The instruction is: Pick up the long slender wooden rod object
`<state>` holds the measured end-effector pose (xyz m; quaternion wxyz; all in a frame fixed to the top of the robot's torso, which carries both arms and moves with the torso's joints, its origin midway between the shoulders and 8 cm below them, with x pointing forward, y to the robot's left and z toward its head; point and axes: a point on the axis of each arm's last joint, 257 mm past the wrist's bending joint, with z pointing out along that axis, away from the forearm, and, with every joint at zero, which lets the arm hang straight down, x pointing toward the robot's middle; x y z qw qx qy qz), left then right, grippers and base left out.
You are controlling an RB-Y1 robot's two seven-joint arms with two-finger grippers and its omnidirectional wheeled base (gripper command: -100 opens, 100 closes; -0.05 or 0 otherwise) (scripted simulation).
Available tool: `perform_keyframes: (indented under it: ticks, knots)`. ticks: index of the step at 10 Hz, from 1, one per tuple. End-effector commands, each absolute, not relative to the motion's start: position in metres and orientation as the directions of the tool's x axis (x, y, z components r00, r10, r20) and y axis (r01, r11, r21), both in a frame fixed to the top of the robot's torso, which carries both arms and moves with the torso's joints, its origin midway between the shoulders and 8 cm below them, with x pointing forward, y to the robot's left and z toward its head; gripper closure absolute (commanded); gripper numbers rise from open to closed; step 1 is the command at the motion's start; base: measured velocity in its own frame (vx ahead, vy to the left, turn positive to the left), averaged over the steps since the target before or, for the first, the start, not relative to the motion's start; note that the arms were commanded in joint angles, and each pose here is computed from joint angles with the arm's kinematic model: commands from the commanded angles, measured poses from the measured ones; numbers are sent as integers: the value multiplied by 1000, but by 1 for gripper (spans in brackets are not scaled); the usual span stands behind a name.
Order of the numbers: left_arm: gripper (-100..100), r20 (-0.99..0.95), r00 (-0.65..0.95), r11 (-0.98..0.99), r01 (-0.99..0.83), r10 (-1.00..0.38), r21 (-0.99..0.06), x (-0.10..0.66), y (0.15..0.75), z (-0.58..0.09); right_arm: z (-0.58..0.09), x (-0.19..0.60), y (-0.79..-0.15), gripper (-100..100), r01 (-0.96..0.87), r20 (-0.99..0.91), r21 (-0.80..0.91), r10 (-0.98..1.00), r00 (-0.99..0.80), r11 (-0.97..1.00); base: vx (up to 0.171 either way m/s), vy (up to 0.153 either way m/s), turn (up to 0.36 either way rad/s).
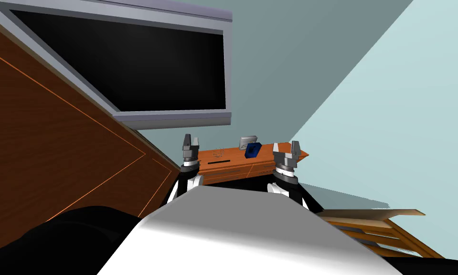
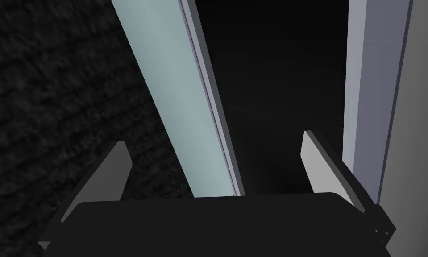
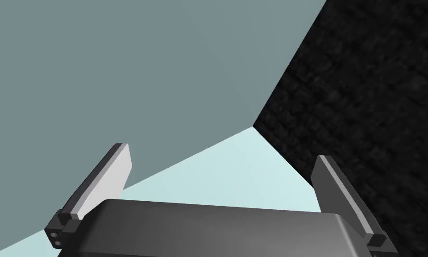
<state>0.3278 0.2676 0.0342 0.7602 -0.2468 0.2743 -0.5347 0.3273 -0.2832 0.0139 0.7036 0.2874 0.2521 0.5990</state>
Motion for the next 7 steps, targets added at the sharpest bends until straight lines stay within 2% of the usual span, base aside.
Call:
perform_keyframes:
  ticks: [1, 7]
  knots:
    - [-100, -182, 256, 310, 664, -949, -680, 329, 265, 25, 14, 327, -283, 0, -698, -10, 706, 988, 155, 117, -17, 8, -87]
    - [-100, -272, 144, 305, 551, -951, -776, 333, 263, -46, 14, 327, -283, 0, -698, -10, 706, 988, 155, 117, -50, 20, -162]
